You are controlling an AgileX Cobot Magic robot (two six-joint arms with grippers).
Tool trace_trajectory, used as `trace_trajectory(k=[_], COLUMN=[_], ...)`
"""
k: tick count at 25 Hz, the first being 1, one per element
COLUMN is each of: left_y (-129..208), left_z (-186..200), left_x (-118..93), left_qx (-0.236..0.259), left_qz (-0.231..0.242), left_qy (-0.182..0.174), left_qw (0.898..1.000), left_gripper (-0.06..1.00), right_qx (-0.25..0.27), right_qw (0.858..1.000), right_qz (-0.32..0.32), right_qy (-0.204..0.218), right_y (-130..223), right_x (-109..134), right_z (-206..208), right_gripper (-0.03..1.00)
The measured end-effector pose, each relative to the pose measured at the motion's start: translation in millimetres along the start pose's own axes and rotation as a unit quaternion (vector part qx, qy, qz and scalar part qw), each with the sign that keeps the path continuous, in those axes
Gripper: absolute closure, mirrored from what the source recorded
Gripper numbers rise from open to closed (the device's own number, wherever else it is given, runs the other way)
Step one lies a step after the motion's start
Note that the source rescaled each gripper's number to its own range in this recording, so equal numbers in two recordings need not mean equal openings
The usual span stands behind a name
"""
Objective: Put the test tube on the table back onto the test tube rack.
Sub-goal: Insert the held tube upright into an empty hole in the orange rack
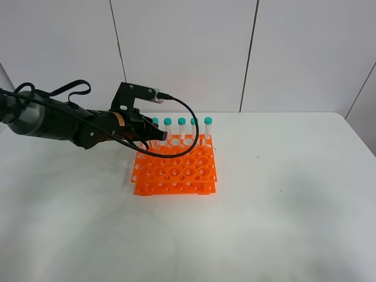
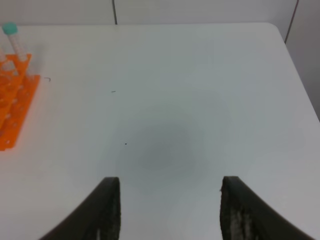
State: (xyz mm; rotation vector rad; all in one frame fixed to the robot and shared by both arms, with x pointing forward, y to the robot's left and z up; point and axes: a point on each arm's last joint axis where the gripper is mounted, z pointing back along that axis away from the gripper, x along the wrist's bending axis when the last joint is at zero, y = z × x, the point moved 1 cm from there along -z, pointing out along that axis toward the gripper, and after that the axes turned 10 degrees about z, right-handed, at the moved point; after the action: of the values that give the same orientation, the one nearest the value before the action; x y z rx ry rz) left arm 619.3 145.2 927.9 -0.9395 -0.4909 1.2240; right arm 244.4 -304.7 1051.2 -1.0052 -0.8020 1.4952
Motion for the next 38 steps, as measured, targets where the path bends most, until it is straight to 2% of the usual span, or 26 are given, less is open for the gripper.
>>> trace_trajectory(k=[13, 38], left_y=[1.0, 3.8], left_z=[1.1, 1.6], left_x=[-0.7, 0.4], left_qx=[0.015, 0.042], left_qz=[-0.035, -0.05], left_qy=[0.002, -0.006], left_qw=[0.999, 0.998], left_gripper=[0.94, 0.94], right_qx=[0.0, 0.0], right_qw=[1.0, 1.0], right_qz=[0.0, 0.0], right_qy=[0.0, 0.0], right_y=[0.0, 0.0], right_x=[0.0, 0.0], right_z=[0.0, 0.0], right_gripper=[0.38, 0.38])
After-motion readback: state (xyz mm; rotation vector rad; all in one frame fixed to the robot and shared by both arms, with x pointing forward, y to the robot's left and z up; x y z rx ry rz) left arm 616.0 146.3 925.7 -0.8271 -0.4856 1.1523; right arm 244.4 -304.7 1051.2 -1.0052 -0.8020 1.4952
